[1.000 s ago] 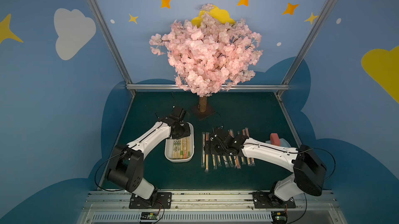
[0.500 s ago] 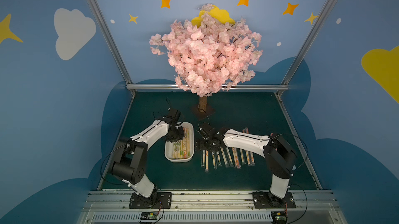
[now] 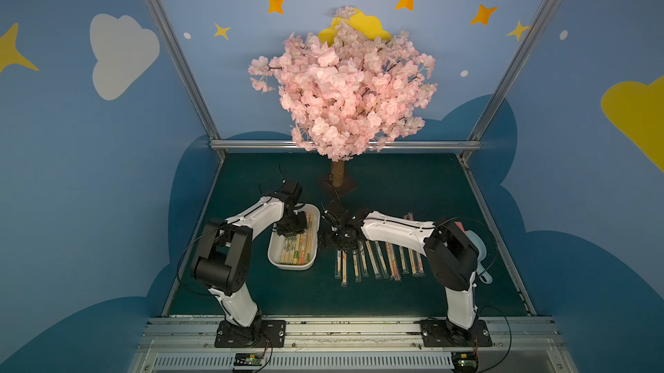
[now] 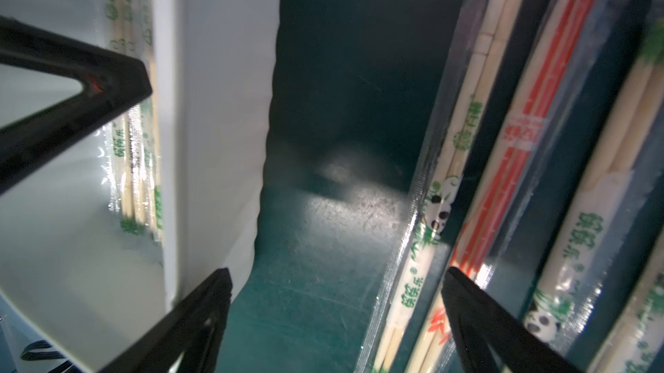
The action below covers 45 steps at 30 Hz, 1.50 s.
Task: Take the paired disposable chopsticks out of the storage box
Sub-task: Adjust the storage box at the center of the board, then pick up the paired disposable chopsticks from the storage box.
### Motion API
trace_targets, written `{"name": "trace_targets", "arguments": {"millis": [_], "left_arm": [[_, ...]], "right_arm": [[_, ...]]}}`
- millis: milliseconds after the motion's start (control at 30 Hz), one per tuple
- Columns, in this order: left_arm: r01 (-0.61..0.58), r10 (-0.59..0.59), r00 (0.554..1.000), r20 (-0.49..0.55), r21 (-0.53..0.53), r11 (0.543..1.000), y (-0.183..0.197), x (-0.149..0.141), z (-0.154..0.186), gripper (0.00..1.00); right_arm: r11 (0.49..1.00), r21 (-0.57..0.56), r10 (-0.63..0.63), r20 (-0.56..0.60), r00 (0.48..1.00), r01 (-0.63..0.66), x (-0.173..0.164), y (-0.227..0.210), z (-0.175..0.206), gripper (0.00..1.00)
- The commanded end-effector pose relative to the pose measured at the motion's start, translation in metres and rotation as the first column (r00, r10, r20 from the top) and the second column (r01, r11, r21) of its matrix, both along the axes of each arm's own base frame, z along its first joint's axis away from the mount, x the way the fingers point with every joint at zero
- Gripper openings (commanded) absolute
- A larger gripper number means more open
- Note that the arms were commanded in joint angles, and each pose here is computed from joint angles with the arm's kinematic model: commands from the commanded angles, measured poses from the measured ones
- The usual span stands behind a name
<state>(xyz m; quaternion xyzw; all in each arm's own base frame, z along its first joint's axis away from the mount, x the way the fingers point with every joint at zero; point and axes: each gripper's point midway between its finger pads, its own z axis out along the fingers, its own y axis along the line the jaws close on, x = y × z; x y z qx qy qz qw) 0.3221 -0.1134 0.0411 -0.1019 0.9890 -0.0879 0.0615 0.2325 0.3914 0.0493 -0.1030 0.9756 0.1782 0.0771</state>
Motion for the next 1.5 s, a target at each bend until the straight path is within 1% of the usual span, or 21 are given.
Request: {"name": "trace_targets", "arguments": {"millis": [0,233,500,767,933,1033,1233,1367,1467], "left_arm": [[0.011,-0.010,1.000,-0.023,0.035,0.999,0.006,0.000,-0.002,0.28],[0.014,-0.011,0.999,-0.053,0.057,0.998,0.009,0.000,-0.012,0.21],[0.014,-0.010,0.998,-0.065,0.060,0.998,0.008,0.002,-0.017,0.21],[0.011,-0.008,0.999,-0.052,0.050,0.999,0.007,0.004,-0.012,0.09],[0.009,-0.007,0.999,-0.044,0.050,0.999,0.008,0.003,-0.009,0.04],[0.009,-0.007,0.999,-0.033,0.058,0.998,0.009,0.003,-0.004,0.03],[-0.006,0.005,1.000,0.018,0.063,0.998,0.019,0.007,0.020,0.03],[-0.022,0.020,0.997,0.072,0.028,0.999,0.023,0.011,0.042,0.03],[-0.005,0.005,0.992,0.124,0.000,1.000,0.020,0.013,0.061,0.03]], "right_arm": [[1.000,0.004,-0.017,0.000,1.000,0.017,-0.005,-0.011,0.006,0.94],[0.999,0.019,-0.035,0.036,0.999,0.035,-0.006,-0.021,0.014,0.95],[0.999,0.026,-0.033,0.050,0.998,0.032,-0.006,-0.023,0.017,0.95],[0.999,0.029,-0.030,0.052,0.998,0.029,-0.007,-0.024,0.018,0.95],[0.999,0.029,-0.032,0.052,0.998,0.030,-0.007,-0.024,0.017,0.94],[0.999,0.031,-0.031,0.052,0.998,0.030,-0.007,-0.024,0.017,0.95],[0.999,0.037,-0.035,0.065,0.997,0.033,-0.007,-0.026,0.022,0.95],[0.998,0.059,-0.039,0.086,0.996,0.034,-0.007,-0.026,0.027,0.95],[0.997,0.071,-0.043,0.097,0.994,0.036,-0.008,-0.026,0.031,0.95]]}}
